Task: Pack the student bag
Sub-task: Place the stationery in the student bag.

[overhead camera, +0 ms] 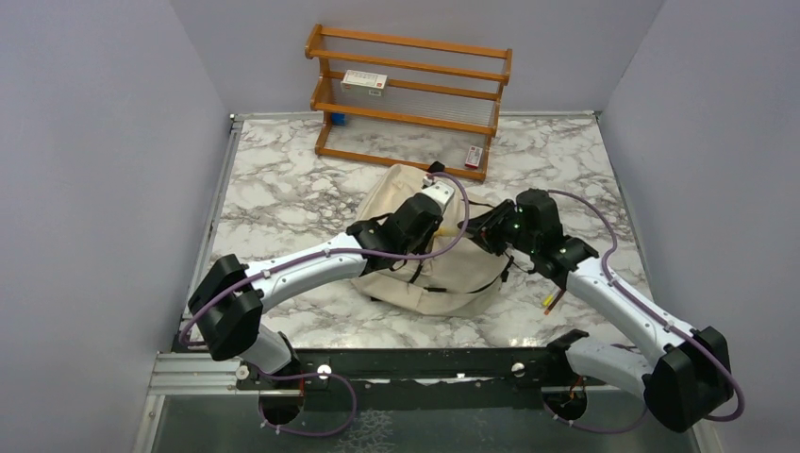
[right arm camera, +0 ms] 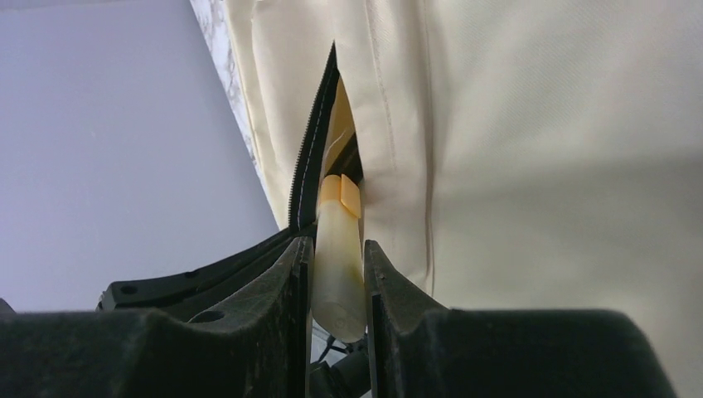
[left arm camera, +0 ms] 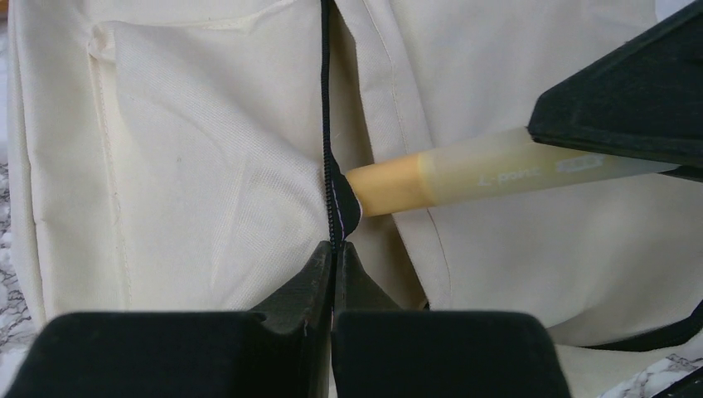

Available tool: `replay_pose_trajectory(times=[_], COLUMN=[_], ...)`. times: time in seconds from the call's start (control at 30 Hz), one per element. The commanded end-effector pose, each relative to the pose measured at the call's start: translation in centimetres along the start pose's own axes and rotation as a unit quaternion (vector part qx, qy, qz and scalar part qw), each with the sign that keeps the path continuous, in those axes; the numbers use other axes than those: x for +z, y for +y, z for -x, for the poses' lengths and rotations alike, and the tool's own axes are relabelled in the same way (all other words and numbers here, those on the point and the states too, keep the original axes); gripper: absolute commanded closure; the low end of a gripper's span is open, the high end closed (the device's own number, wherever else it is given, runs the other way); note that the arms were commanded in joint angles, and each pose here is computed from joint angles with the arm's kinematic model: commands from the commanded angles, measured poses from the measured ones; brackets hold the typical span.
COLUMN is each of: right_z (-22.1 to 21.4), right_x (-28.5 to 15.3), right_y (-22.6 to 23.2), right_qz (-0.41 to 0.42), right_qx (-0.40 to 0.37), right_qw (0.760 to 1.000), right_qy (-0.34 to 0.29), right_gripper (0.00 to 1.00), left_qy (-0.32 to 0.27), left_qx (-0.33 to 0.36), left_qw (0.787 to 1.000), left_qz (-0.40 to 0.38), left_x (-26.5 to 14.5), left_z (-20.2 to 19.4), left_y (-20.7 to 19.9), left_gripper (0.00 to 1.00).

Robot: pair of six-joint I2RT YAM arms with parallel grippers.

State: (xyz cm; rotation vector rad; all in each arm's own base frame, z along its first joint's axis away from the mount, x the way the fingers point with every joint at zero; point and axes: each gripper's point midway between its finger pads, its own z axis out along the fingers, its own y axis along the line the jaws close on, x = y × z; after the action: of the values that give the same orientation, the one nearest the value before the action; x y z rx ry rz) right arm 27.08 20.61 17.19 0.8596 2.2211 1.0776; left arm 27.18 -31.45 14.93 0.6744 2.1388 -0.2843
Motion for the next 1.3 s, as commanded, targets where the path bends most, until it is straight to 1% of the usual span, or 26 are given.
replay_pose_trajectory(times=[0.0, 0.1, 0.5, 0.77, 0.9, 0.93, 1.0, 1.13, 1.2, 1.27], right_z=[0.0, -0.3, -2.1, -4.0, -5.0, -5.2, -5.3, -4.8, -4.6, -4.4], right_x=[0.6, 1.3, 6.4, 8.7, 10.1, 10.6, 11.3, 11.6, 11.2, 10.8], right_y=[2.3, 3.2, 2.7, 3.2, 3.6, 3.4, 2.6, 0.3, -0.4, -0.6], right_qz=[0.053, 0.080, 0.099, 0.117, 0.121, 0.114, 0.098, 0.057, 0.043, 0.037], right_qx=[0.019, 0.024, 0.020, 0.012, -0.006, -0.011, -0.023, -0.043, -0.048, -0.059], right_qw=[0.998, 0.996, 0.992, 0.988, 0.986, 0.986, 0.987, 0.992, 0.994, 0.994], right_qy=[0.008, 0.020, 0.075, 0.102, 0.116, 0.119, 0.121, 0.101, 0.092, 0.085], right_gripper=[0.99, 1.00, 0.99, 0.99, 0.99, 0.96, 0.82, 0.65, 0.58, 0.54], left_qy=[-0.077, -0.079, -0.084, -0.087, -0.086, -0.086, -0.084, -0.080, -0.077, -0.071], left_qx=[-0.044, -0.048, -0.093, -0.101, -0.101, -0.102, -0.103, -0.116, -0.122, -0.125], left_qw=[0.995, 0.994, 0.990, 0.988, 0.989, 0.989, 0.990, 0.990, 0.989, 0.990], left_qz=[-0.046, -0.053, -0.067, -0.071, -0.070, -0.067, -0.056, -0.020, -0.007, -0.001], left_x=[-2.7, -2.9, -3.3, -3.4, -3.3, -3.3, -3.2, -3.1, -3.0, -2.8], left_z=[5.6, 5.9, 6.6, 6.8, 6.6, 6.5, 6.1, 4.8, 4.1, 3.4], left_y=[-1.5, -1.8, -2.5, -2.6, -2.6, -2.4, -2.0, -0.6, 0.0, 0.3], left_gripper=[1.00, 1.00, 1.00, 1.00, 1.00, 1.00, 1.00, 1.00, 1.00, 1.00])
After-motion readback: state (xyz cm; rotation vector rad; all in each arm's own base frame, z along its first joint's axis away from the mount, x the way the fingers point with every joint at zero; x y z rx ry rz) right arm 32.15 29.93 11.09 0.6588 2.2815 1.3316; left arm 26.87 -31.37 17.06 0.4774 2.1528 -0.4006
